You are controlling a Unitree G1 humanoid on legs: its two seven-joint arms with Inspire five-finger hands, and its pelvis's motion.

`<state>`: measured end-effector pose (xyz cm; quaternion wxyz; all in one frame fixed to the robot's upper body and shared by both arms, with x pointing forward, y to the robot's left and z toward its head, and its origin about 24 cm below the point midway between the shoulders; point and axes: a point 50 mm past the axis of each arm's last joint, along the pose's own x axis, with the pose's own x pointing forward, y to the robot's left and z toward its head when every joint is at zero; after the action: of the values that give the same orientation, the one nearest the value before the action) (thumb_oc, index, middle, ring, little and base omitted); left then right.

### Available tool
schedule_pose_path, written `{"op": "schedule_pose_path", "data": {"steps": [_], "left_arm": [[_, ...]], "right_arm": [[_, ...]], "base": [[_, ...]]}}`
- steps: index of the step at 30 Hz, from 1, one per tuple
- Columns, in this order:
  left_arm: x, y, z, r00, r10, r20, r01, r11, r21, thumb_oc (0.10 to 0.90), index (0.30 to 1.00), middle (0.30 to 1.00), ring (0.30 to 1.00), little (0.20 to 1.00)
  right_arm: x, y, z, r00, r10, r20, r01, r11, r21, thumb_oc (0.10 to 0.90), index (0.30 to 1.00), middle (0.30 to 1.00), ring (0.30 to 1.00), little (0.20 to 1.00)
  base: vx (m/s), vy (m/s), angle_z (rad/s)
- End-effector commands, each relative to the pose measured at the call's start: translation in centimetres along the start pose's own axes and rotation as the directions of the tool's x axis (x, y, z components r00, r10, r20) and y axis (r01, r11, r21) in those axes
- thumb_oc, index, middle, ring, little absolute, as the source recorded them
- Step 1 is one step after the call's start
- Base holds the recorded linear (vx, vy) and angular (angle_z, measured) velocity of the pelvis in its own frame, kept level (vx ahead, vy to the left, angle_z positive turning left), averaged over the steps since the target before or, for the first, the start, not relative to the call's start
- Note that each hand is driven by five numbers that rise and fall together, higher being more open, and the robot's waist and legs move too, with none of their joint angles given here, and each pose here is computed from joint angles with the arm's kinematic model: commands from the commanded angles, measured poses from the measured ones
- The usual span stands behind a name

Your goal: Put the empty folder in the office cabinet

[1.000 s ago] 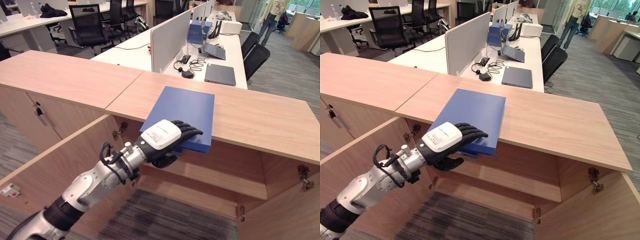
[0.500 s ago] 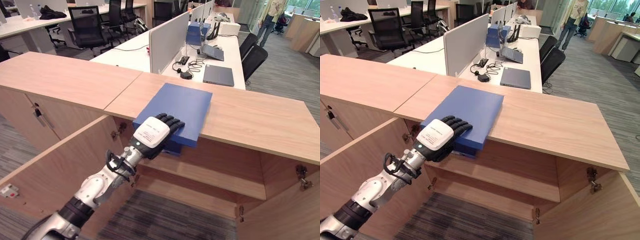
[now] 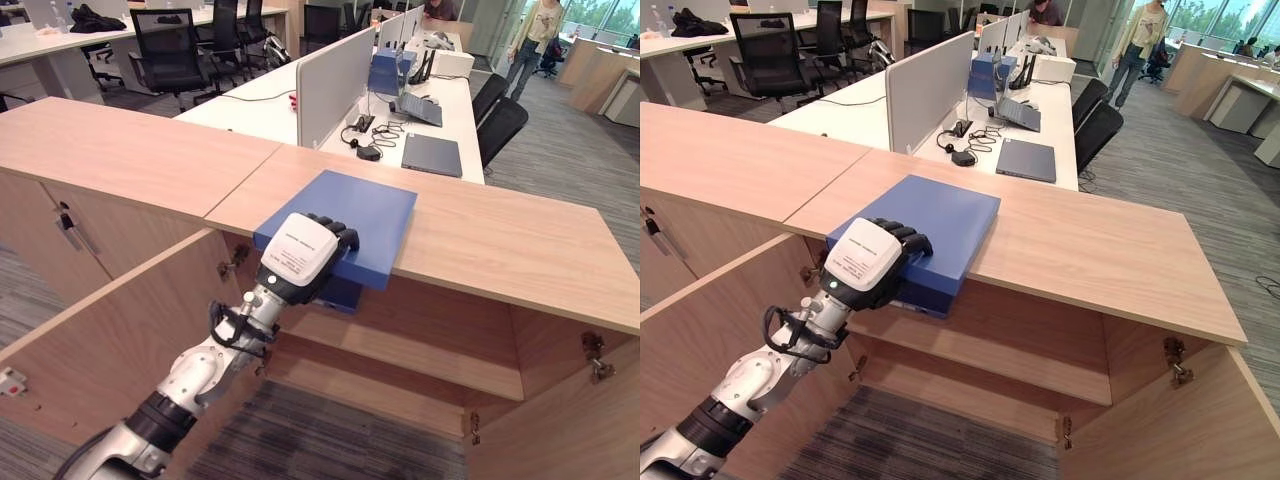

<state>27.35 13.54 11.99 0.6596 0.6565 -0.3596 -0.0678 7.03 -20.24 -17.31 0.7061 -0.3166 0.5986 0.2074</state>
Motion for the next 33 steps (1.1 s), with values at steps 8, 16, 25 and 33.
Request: {"op": "schedule_pose_path", "data": {"steps": [8, 16, 25, 33], "left_arm": [[1.7, 9.7, 5.7, 0.910, 0.170, 0.377, 0.270, 0.447, -0.853, 0.400, 0.300, 0.300, 0.300, 0.300], [2.3, 9.6, 6.6, 0.877, 0.284, 0.388, 0.425, -0.085, -0.901, 0.400, 0.300, 0.300, 0.300, 0.300], [1.7, 4.5, 6.7, 0.932, 0.124, 0.340, 0.361, -0.389, -0.848, 0.400, 0.300, 0.300, 0.300, 0.300], [-3.7, 1.3, 0.2, 0.864, -0.449, 0.230, 0.430, 0.419, -0.800, 0.400, 0.300, 0.300, 0.300, 0.300]], "right_arm": [[0.1, 0.8, 1.6, 0.997, 0.054, 0.052, -0.063, 0.982, 0.178, 0.800, 0.900, 0.900, 0.900, 0.900], [0.1, 1.2, 1.9, 0.992, 0.107, 0.061, -0.112, 0.989, 0.099, 0.800, 0.900, 0.900, 0.900, 0.900], [0.1, 0.8, 2.2, 0.994, 0.085, 0.071, -0.091, 0.992, 0.087, 0.800, 0.900, 0.900, 0.900, 0.900], [0.1, 0.1, 1.9, 0.994, 0.088, 0.059, -0.103, 0.934, 0.342, 0.800, 0.900, 0.900, 0.900, 0.900]], "base": [[0.00, 0.037, 0.03], [0.00, -0.005, -0.02], [0.00, -0.001, 0.00], [0.01, 0.002, -0.03]]}}
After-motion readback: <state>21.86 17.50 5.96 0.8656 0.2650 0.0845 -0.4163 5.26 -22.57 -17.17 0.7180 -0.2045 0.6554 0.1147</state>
